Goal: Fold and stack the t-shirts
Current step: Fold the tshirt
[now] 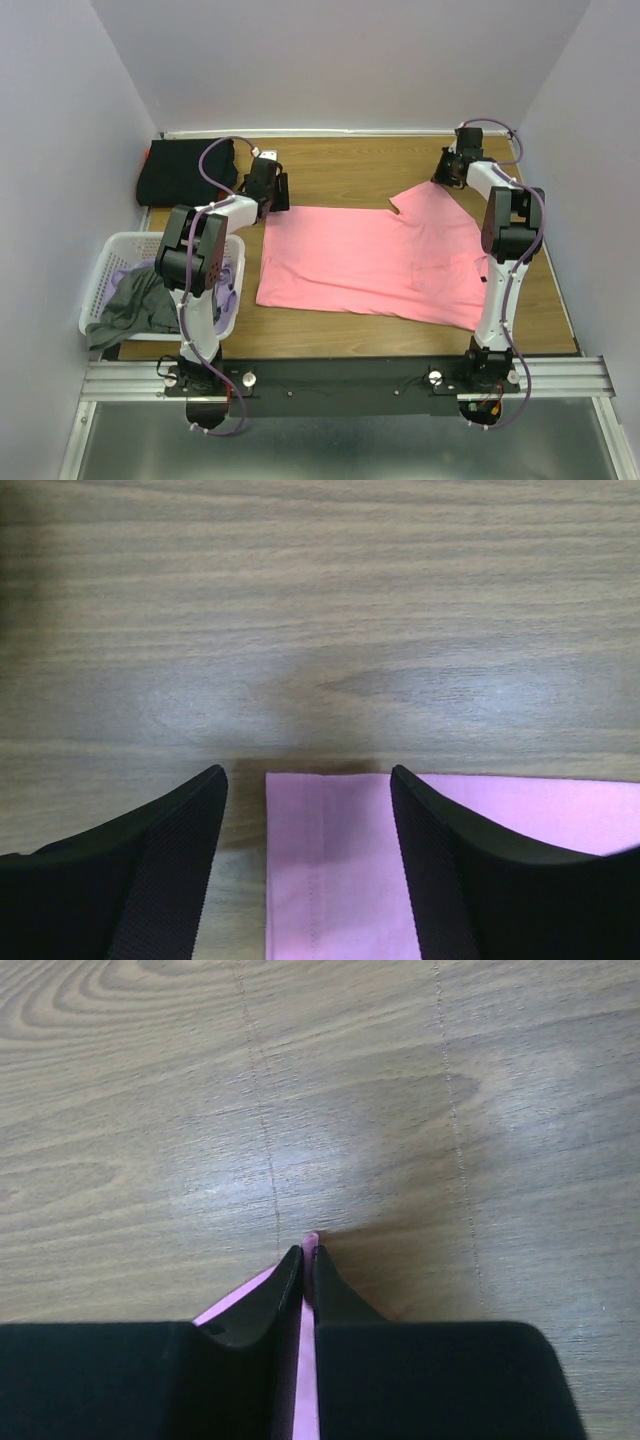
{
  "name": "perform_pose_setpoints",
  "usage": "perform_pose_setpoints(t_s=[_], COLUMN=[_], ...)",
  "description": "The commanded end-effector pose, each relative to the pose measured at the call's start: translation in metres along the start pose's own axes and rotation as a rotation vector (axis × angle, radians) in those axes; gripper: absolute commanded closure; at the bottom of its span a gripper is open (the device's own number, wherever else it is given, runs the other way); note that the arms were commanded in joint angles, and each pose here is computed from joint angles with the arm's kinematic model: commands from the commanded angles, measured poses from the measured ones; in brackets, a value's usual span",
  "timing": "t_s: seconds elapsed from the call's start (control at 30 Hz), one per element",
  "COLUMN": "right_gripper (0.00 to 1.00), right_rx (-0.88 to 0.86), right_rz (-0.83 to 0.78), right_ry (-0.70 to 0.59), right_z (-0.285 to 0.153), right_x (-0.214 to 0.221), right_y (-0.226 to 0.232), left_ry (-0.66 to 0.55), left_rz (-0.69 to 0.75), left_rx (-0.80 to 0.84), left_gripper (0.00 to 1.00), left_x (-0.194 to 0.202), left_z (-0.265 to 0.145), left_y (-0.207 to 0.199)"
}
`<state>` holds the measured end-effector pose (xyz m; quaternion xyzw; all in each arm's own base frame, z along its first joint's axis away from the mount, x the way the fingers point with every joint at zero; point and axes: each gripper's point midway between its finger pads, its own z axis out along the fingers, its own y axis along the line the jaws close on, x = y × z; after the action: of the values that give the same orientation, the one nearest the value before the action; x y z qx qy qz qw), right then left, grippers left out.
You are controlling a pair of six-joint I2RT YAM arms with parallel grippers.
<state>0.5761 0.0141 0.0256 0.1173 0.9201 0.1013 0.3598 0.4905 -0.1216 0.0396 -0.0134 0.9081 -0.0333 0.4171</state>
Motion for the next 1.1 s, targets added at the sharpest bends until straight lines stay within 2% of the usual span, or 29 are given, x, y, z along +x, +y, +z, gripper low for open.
perform_pose_setpoints(t_s=[0.0, 0.2, 0.27, 0.67, 0.77, 1.07], right_gripper=[0.86, 0.86, 0.86, 0.86, 0.86, 0.86], right_rx=[-0.029, -0.050, -0.053, -0.056, -0.058, -0.051], right_rz=[0.003, 0.004, 0.006, 0.004, 0.001, 0.001], right_ry=[0.084, 0.084, 0.085, 0.087, 0.085, 0.083], right_z=[-0.009, -0.010, -0.011, -0.014, -0.016, -0.018], right_x=[0.023, 0.023, 0.023, 0.024, 0.023, 0.023], right_y=[0.008, 0.012, 0.013, 0.013, 0.014, 0.012], left_ry=[-0.002, 0.028, 0.032, 0.033, 0.034, 0.056], left_rz=[-0.047, -0.064, -0.071, -0.073, -0.073, -0.053], left_rx=[-0.014, -0.030, -0.041, -0.106, -0.097, -0.109], left_gripper=[0.28, 0.34, 0.39, 0.46, 0.52, 0.60], left_x=[-0.007, 0.002, 0.004, 0.002, 0.001, 0.006], left_z=[-0.003, -0.001, -0.001, -0.002, 0.001, 0.005], left_y=[0.003, 0.005, 0.007, 0.018, 0.016, 0.018])
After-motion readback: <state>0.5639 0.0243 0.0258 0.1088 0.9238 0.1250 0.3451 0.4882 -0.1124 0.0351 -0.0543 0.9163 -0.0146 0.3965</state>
